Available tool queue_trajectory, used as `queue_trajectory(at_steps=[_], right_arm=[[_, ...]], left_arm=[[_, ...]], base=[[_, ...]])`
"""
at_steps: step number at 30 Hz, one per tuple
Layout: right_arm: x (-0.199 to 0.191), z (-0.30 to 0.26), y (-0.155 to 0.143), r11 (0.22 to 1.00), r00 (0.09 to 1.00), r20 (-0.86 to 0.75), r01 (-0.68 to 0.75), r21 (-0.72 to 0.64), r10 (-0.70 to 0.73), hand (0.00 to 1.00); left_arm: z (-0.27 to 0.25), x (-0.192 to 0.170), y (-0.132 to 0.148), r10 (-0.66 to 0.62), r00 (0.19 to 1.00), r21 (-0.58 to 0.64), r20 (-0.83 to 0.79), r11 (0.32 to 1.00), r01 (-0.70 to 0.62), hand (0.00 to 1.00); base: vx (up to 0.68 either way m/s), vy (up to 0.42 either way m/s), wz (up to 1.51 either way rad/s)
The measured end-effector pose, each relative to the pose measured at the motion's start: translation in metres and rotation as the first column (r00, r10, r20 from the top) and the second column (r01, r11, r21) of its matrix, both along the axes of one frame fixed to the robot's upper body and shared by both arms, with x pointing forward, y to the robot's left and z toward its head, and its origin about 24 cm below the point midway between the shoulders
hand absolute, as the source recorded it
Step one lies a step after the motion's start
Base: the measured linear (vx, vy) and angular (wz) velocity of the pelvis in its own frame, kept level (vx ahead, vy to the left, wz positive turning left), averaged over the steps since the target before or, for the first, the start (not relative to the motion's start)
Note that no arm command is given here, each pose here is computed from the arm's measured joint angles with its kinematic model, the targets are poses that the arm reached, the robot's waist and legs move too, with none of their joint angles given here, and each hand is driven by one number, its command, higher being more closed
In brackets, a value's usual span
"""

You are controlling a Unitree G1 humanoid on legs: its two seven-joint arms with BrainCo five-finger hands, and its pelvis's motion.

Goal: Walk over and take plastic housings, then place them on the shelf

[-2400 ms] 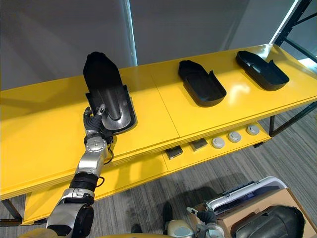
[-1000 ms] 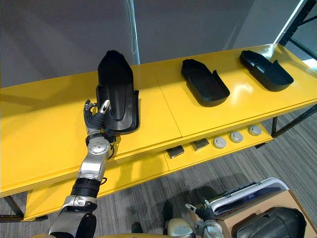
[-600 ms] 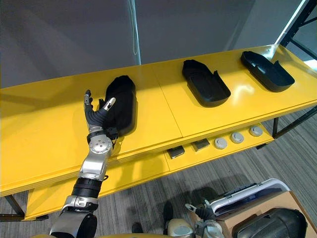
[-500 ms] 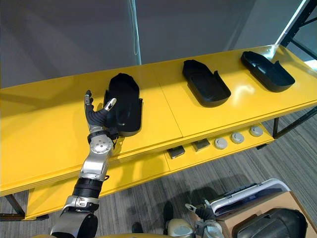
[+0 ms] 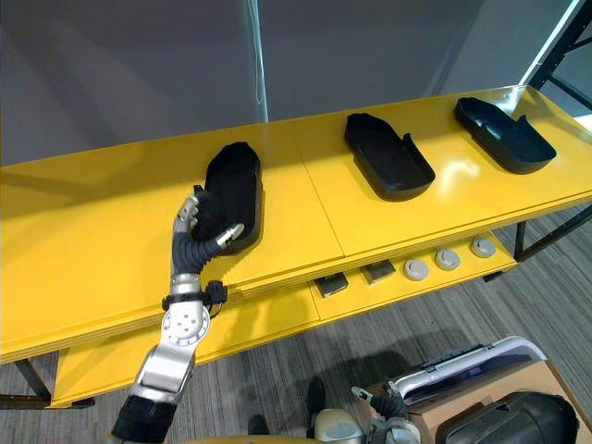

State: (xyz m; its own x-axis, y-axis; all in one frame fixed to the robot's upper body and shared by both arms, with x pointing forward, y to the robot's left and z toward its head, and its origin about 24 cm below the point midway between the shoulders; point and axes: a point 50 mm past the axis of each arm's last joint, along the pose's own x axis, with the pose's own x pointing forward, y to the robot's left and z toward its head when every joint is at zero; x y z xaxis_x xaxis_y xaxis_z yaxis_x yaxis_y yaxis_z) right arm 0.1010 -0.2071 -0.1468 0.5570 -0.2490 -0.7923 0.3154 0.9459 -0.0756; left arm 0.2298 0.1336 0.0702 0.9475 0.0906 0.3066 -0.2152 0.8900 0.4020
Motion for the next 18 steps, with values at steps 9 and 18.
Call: queue_trajectory(at_steps=[9,18], right_arm=[[0.001,-0.001,0.001,1.0,1.0,-0.006,-0.018,-0.002,0.018,0.0],[0.003,0.0,0.002,0.999,0.999,-0.007,-0.044,-0.012,0.043,0.0]], left_arm=[[-0.021,-0.001,-0.011,-0.067,0.993,0.07,-0.096,0.995,0.074,1.0],[-0.033,0.015,-0.022,-0.089,0.983,0.129,-0.161,0.985,0.111,1.0]], base=[[0.01,0.006,0.03],[0.0,0.0,0.0]])
